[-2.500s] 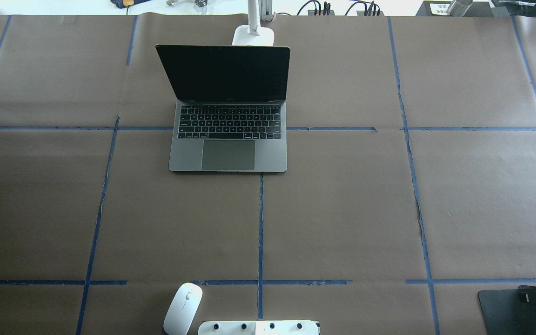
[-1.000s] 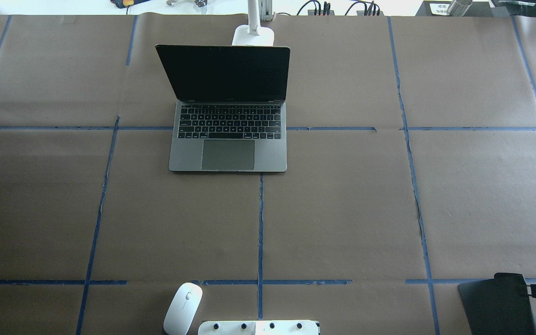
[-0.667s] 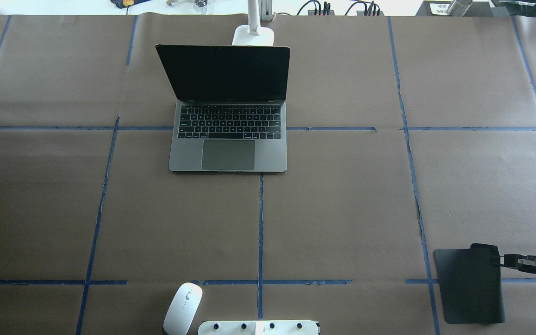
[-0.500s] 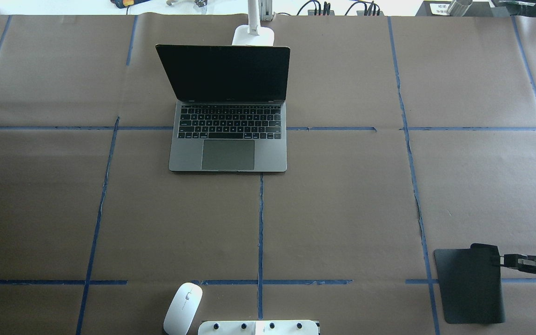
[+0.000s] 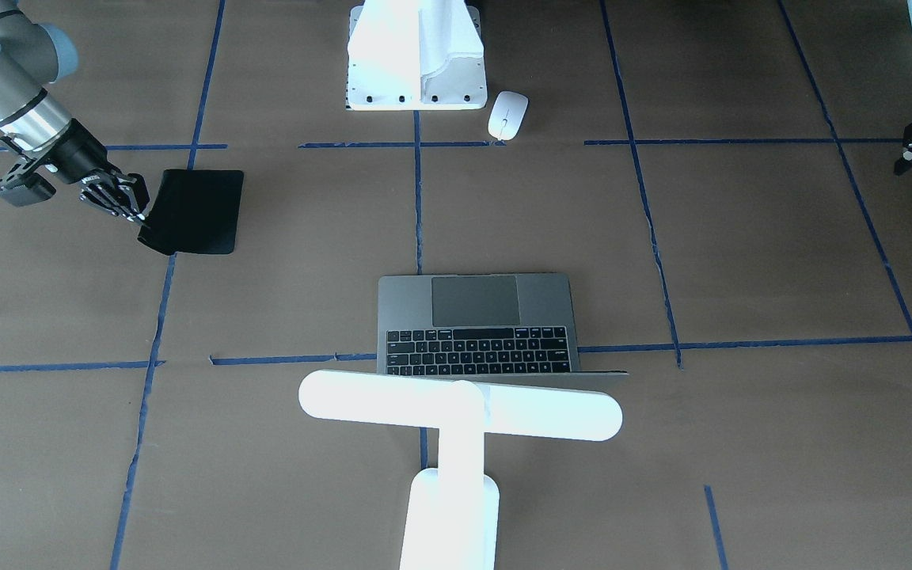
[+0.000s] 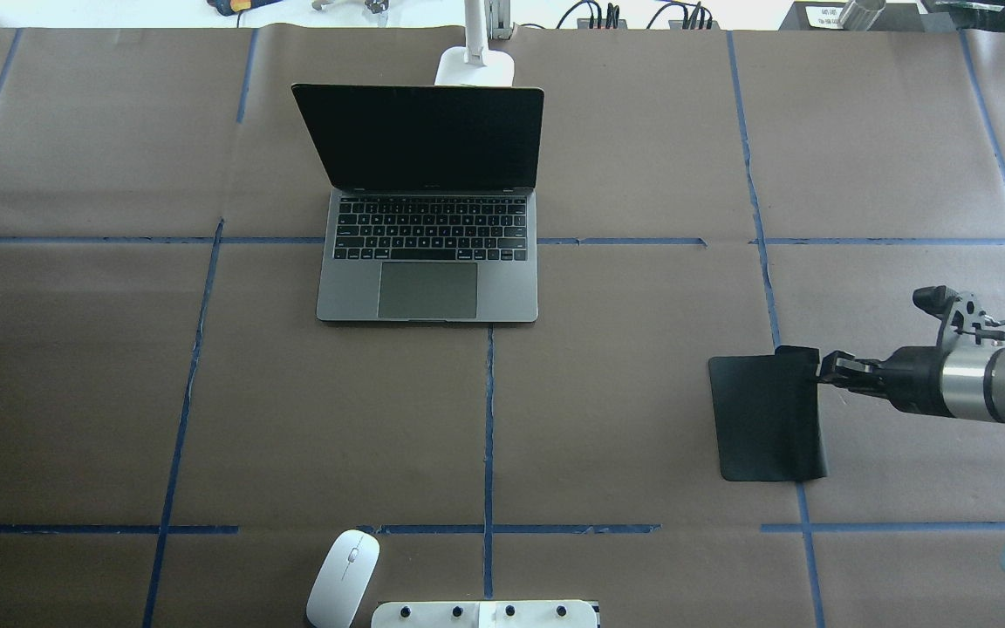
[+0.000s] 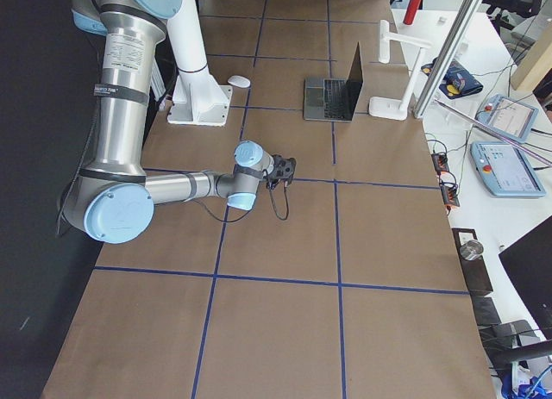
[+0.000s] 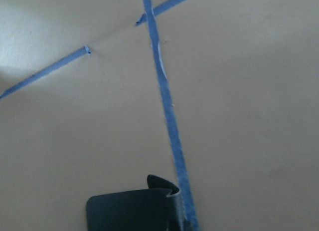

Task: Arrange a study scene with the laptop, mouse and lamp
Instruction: 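Drag the mouse pad with the right gripper beside the laptop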

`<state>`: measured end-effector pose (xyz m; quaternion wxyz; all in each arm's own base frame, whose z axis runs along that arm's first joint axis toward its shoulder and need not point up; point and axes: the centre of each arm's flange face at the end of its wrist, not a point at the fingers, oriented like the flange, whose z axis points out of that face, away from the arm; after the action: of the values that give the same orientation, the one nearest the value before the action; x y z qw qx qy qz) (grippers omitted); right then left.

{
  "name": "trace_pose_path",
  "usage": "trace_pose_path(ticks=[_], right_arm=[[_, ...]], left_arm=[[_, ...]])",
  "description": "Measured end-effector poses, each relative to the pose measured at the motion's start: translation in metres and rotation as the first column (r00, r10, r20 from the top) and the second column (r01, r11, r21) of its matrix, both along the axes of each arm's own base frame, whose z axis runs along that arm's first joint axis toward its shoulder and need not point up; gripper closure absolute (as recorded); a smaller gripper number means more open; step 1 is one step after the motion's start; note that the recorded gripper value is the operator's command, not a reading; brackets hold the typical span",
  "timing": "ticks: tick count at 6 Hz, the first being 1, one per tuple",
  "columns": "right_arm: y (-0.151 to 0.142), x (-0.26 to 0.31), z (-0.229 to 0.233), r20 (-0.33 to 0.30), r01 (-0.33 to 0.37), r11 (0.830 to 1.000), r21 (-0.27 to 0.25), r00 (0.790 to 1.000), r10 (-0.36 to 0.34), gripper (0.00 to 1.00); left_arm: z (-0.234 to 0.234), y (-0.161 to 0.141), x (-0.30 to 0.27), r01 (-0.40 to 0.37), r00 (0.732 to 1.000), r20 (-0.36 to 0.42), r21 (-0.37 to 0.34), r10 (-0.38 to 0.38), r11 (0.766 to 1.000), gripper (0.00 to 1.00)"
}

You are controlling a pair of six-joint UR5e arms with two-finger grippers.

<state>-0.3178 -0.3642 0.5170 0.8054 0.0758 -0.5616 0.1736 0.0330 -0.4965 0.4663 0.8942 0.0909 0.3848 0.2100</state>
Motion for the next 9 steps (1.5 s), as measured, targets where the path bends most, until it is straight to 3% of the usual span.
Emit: trace_pose_path(ticks=[3, 5, 6, 8, 9], right_arm=[[-0.109, -0.072, -0.114, -0.078, -0.071, 0.996, -0.045, 0.995, 0.068, 1.0], [-0.168, -0.118, -0.147, -0.121, -0.092, 0.994, -0.057, 0.989, 0.085, 0.98], [-0.184, -0.122, -0.149, -0.136, -0.096, 0.994, -0.05, 0.987, 0.089, 0.06], [-0.196, -0.116, -0.142, -0.185, -0.058, 0.998, -0.026, 0.981, 0.052, 0.0], [-0.201, -0.106, -0.138, -0.214, 0.001, 1.0, -0.018, 0.977, -0.005, 0.0]], left_arm=[[-0.001, 0.0, 0.001, 0.009, 1.0, 0.0, -0.01, -0.009, 1.0, 0.0], [-0.003, 0.0, 0.001, 0.015, 1.0, -0.002, -0.012, -0.015, 1.0, 0.0], [-0.003, 0.0, 0.001, 0.016, 1.0, -0.003, -0.014, -0.016, 1.0, 0.0], [-0.004, 0.0, 0.002, 0.017, 1.0, -0.003, -0.014, -0.018, 1.0, 0.0], [-0.006, -0.001, 0.002, 0.017, 1.0, -0.004, -0.011, -0.017, 1.0, 0.0]])
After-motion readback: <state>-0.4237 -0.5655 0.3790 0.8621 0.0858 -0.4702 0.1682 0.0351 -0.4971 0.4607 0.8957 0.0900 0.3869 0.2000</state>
